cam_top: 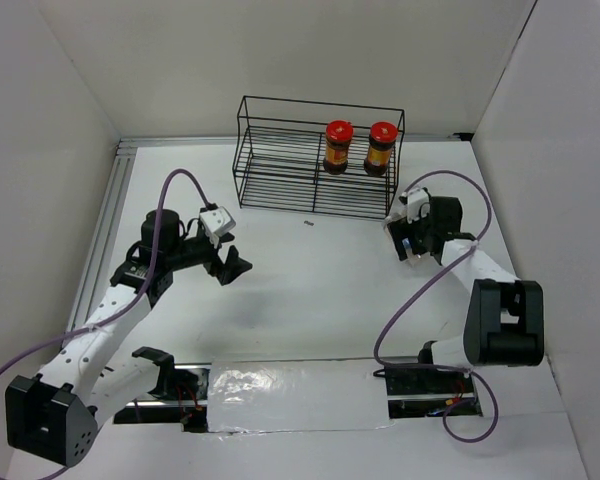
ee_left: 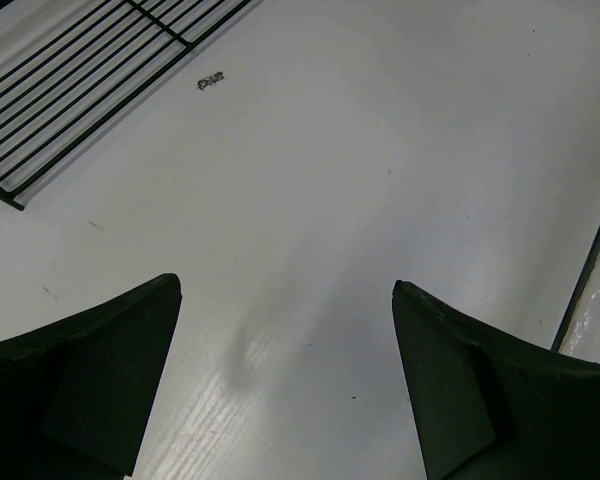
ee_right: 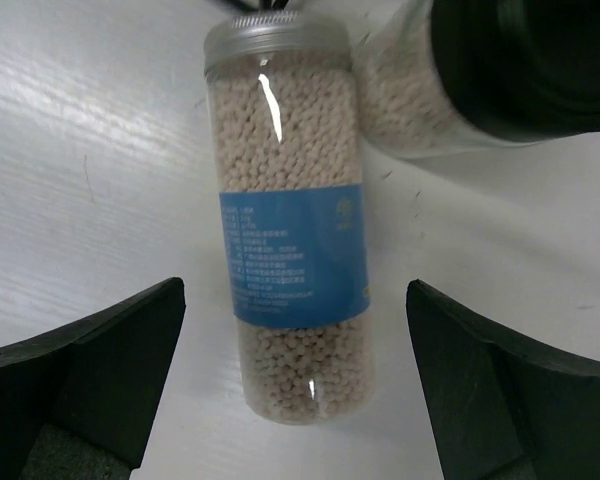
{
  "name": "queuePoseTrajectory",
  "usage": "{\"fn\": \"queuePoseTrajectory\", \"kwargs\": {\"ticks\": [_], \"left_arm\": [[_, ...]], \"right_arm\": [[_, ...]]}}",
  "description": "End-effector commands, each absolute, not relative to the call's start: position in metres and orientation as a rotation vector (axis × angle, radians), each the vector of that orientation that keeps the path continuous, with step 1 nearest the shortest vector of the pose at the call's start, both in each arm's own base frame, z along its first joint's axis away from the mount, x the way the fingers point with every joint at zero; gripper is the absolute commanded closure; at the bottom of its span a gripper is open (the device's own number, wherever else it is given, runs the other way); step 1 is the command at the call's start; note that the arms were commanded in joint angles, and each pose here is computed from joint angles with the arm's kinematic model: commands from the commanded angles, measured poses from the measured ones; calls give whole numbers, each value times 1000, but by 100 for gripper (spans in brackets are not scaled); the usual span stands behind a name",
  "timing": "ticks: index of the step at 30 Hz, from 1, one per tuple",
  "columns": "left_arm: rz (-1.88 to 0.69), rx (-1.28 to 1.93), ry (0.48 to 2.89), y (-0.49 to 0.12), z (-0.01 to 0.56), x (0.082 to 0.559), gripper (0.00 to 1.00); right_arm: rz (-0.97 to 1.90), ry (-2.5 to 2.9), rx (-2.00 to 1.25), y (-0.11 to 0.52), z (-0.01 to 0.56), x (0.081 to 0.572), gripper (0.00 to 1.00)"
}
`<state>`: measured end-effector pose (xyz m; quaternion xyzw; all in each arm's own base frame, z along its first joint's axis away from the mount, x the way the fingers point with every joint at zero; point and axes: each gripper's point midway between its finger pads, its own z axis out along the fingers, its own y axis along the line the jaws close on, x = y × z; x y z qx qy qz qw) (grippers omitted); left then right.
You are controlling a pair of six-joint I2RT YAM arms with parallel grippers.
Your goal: Organize the condiment bottles
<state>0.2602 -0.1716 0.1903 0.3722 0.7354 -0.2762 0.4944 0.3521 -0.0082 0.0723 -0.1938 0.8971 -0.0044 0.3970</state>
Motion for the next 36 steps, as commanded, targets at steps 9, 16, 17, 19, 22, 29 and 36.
{"fn": "queuePoseTrajectory", "kwargs": {"ticks": [9,16,17,19,22,29,36], "left_arm": [[-626,930,1696,-172,208,263,1],[-602,927,1698,-170,208,265,1],[-599,928,1697,-169,208,264,1],[-600,931,1693,-169,207,263,1],[-616,947,1665,-172,211,259,1],[-824,1074,1513,-195,234,224,1],[-1068,1114,1408,-215,281,203,1]], "right_arm": [[-163,2416,-531,-16,35,355,7],[-148,2407,-558,-5,36,360,54],[-143,2401,-567,-3,38,358,55],[-128,2366,-581,1,50,352,62],[-64,2295,-643,16,72,342,66],[217,1843,-895,90,162,307,65],[572,1371,-848,180,278,302,66]]}}
